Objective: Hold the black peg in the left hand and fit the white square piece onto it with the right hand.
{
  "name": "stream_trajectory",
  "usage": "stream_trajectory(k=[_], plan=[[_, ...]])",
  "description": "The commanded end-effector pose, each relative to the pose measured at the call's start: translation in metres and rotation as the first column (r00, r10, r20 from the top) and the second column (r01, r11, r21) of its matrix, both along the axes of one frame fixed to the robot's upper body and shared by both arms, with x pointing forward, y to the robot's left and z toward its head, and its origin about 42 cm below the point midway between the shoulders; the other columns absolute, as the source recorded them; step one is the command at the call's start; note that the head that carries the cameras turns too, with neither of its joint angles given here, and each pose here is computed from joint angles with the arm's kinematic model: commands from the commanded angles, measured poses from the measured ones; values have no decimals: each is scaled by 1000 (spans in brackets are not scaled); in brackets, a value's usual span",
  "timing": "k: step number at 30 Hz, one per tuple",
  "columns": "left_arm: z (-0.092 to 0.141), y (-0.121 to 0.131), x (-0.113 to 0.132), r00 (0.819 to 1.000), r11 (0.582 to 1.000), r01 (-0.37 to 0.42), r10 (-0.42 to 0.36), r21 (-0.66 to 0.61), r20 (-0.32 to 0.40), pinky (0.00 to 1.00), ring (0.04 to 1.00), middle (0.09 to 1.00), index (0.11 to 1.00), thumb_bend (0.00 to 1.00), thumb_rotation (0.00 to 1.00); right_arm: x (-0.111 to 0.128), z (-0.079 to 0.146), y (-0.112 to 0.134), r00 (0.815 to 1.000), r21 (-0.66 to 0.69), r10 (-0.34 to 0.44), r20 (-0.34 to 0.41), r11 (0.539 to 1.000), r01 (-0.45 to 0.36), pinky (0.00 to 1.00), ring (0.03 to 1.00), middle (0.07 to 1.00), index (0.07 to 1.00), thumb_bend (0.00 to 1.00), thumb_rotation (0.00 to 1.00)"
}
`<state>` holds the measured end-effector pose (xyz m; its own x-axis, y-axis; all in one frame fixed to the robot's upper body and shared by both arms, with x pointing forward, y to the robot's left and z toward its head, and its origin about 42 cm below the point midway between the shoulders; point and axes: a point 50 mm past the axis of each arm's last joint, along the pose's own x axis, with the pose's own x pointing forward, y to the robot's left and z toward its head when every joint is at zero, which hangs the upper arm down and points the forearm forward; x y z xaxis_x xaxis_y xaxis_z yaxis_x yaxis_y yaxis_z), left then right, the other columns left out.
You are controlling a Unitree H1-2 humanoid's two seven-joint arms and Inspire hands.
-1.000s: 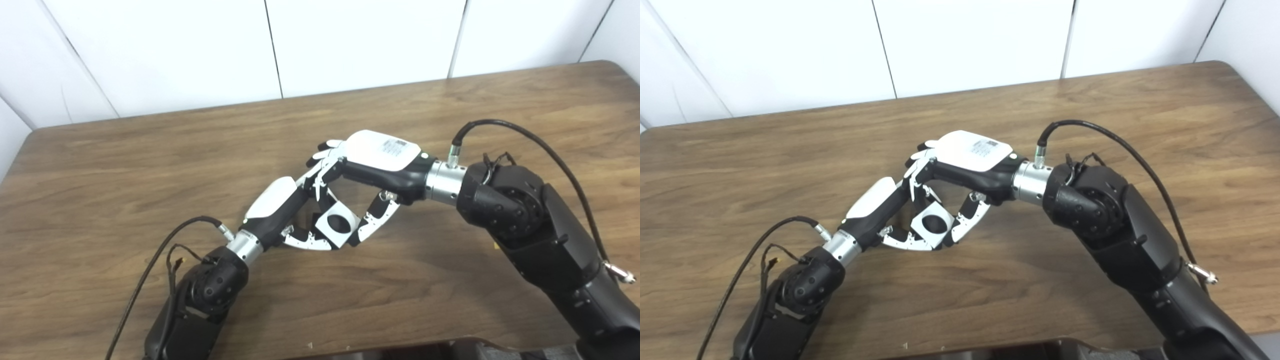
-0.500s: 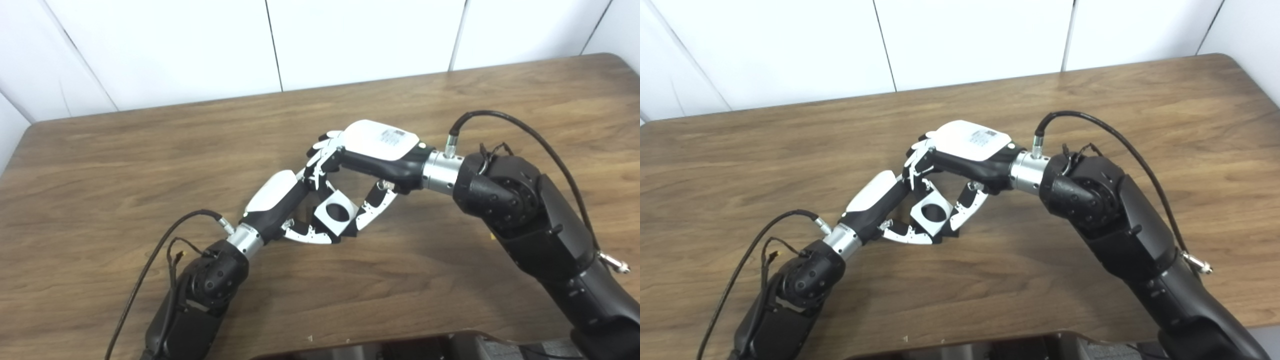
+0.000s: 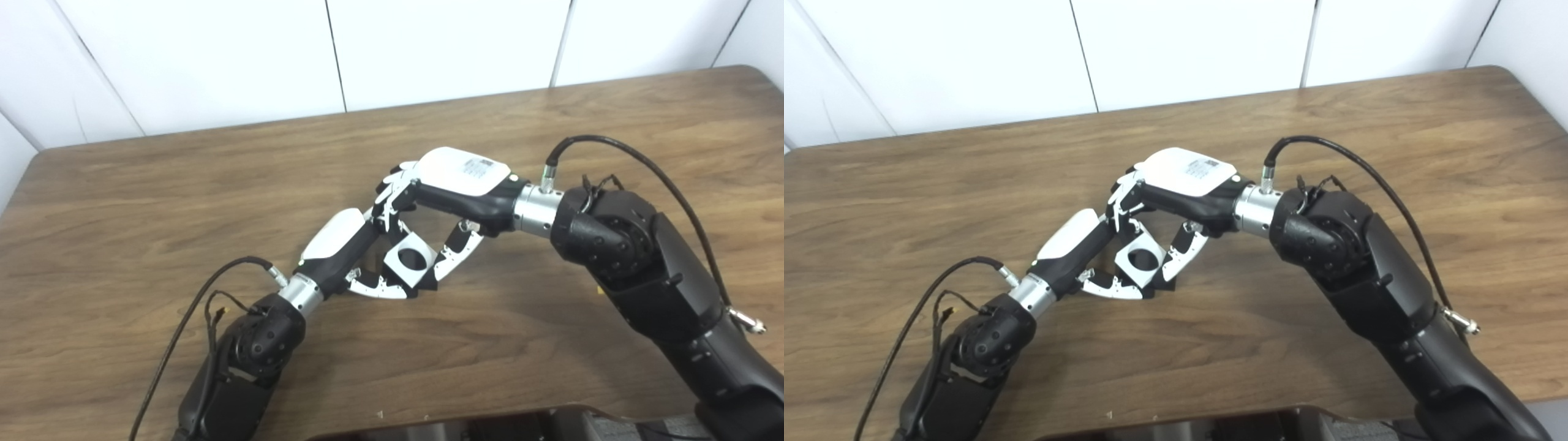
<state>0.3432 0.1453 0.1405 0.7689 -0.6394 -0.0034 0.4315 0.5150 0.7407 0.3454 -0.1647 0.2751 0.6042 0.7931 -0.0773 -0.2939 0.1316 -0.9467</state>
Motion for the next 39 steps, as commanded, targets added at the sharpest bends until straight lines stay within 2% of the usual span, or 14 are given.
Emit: stream_trajectory(k=[1,16,39], plan=[[-2,2,0,1000,999,11,-11,36,-13,889,995,929,492,516,88,3,14,1,998,30,13,66,999,-15,940,871,771,481,517,139],[1,4,-1,1000,999,5,-4,34,-18,883,987,931,491,516,87,6,7,-7,999,7,-3,54,1000,2,934,866,766,481,519,137],[1,2,-1,1000,1000,3,-2,20,-20,870,979,925,491,517,86,9,-16,-9,999,35,-40,21,999,39,910,857,760,482,520,138]])
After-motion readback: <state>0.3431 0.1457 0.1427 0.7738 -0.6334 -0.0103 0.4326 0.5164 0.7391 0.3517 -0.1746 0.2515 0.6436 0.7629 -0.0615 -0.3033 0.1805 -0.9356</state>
